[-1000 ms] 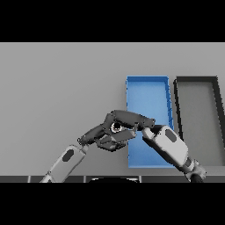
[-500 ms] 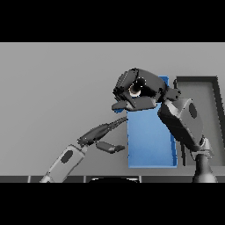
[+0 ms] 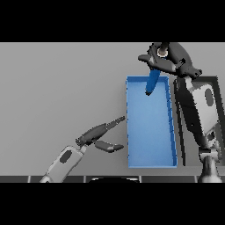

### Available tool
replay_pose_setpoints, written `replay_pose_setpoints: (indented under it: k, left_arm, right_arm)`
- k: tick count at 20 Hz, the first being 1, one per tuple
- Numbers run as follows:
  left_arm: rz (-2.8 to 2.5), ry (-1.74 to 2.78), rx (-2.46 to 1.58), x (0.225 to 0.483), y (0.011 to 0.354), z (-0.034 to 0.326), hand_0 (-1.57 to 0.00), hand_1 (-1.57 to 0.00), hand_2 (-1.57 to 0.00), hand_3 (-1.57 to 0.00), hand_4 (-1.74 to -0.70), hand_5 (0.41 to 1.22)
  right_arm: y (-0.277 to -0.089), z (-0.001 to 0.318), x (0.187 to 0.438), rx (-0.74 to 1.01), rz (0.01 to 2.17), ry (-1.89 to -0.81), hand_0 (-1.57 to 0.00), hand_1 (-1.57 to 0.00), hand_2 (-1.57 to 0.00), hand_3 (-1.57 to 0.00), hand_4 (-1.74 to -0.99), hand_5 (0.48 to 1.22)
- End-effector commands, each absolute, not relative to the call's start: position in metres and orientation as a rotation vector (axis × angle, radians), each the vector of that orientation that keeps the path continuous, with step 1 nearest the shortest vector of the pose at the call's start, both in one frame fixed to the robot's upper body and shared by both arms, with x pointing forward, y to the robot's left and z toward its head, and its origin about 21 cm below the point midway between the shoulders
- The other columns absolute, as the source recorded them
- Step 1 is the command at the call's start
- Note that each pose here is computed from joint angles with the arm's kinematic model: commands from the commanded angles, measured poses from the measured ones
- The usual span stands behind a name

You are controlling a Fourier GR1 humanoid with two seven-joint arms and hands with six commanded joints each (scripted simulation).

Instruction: Pick up the blue pipe and place it into the blue bin.

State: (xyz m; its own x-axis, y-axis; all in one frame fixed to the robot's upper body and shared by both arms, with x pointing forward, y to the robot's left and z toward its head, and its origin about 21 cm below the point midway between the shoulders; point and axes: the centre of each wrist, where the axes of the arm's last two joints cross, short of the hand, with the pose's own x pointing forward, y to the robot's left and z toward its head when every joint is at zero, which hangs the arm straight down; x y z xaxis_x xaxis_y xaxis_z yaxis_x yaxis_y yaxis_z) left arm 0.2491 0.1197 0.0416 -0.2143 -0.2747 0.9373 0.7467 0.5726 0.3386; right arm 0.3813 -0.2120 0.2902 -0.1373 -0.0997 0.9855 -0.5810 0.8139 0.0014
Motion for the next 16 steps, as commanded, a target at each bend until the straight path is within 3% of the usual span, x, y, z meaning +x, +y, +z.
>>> replay_pose_setpoints:
  k: [1, 10, 14, 15, 16]
  left_arm:
    - [-0.986, -1.518, -0.42, 0.25, 0.126, 0.041, 0.0, 0.0, 0.0, 0.0, -0.9, 0.489]
    - [-0.988, -1.525, -0.431, 0.248, 0.12, 0.04, 0.0, 0.0, 0.0, 0.0, -0.88, 0.463]
    - [-0.978, -1.521, -0.426, 0.249, 0.119, 0.041, 0.0, 0.0, 0.0, 0.0, -0.88, 0.46]
    - [-0.98, -1.525, -0.435, 0.248, 0.118, 0.042, 0.0, 0.0, 0.0, 0.0, -0.89, 0.457]
    - [-0.977, -1.52, -0.434, 0.247, 0.121, 0.04, 0.0, 0.0, 0.0, 0.0, -0.89, 0.455]
  right_arm:
    - [-0.219, 0.277, 0.386, 0.508, 0.416, -1.652, -1.57, -1.57, -1.57, -1.57, -1.74, 1.117]
    - [-0.249, 0.167, 0.367, 0.321, 0.3, -1.243, -1.57, -1.57, -1.57, -1.57, -1.741, 1.122]
    - [-0.253, 0.127, 0.36, 0.26, 0.341, -1.092, -1.57, -1.57, -1.57, -1.57, -1.591, 1.114]
    - [-0.252, 0.115, 0.359, 0.233, 0.345, -1.036, -1.57, -1.57, -1.57, -1.33, -1.599, 1.11]
    - [-0.257, 0.106, 0.359, 0.208, 0.317, -0.971, -1.56, -1.46, -1.39, -1.12, -1.547, 1.133]
